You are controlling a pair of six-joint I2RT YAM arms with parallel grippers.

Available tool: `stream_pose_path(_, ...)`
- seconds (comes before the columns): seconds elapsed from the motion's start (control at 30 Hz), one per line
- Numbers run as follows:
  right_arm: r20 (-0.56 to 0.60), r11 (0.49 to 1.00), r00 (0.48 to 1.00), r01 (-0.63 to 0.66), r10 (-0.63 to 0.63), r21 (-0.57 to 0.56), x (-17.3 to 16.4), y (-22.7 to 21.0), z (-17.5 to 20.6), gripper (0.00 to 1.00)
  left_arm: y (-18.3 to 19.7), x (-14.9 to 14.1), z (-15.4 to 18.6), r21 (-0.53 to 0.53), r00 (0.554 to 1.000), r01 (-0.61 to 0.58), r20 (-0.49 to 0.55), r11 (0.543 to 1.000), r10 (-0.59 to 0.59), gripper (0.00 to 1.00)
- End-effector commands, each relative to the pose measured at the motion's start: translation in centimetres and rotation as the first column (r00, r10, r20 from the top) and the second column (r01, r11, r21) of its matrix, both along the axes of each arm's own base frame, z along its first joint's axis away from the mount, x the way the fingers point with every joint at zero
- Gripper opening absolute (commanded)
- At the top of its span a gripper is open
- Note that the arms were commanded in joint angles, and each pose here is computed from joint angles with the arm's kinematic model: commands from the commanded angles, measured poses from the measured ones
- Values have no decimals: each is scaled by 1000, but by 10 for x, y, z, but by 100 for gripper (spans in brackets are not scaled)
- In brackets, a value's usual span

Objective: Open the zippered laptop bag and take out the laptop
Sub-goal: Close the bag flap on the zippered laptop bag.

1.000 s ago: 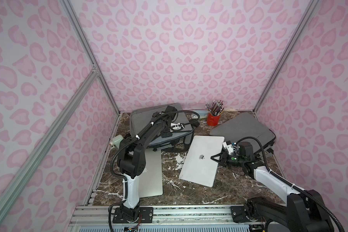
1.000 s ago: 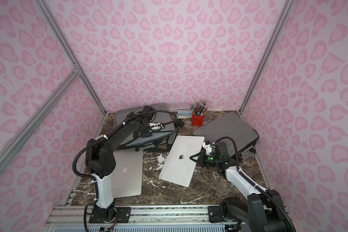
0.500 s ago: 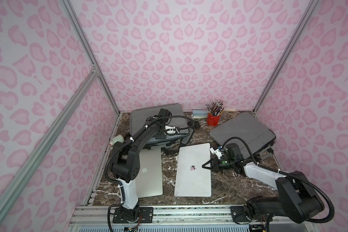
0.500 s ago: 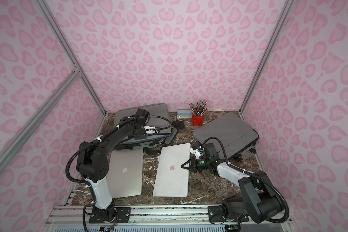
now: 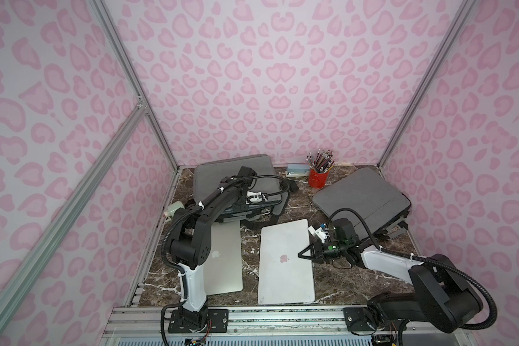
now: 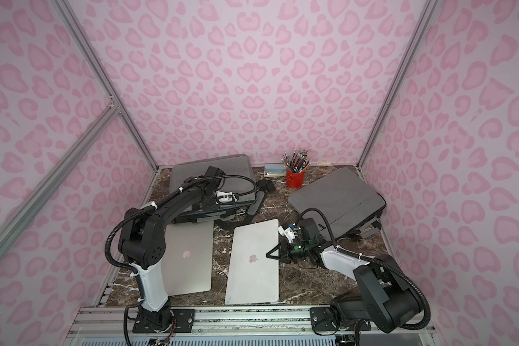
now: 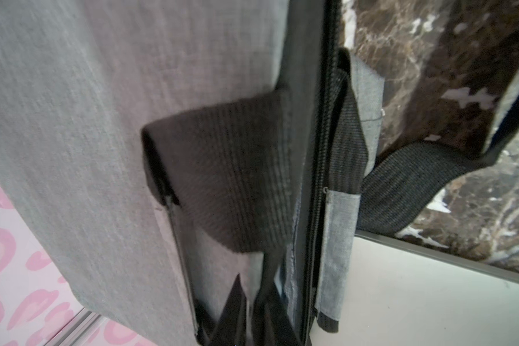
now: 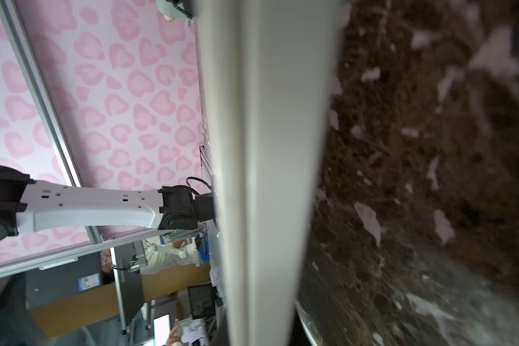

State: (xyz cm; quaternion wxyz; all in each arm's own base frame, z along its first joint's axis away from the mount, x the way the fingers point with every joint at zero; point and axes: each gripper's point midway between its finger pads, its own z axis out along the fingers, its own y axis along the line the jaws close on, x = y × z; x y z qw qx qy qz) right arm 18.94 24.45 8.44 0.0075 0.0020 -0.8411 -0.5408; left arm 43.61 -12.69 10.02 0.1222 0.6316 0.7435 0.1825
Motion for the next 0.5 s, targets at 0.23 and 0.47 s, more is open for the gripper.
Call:
stream_pose_path(0.23,73,991,996,-59,50,123,17,33,19,0,-1,-6,14,-30,998,-65,10,997,65,34)
stream_pose_path(0.47,68,985,997,-45,34,167,37,48,15,0,-17,-20,42,-184,991,-132,-10,974,133,69)
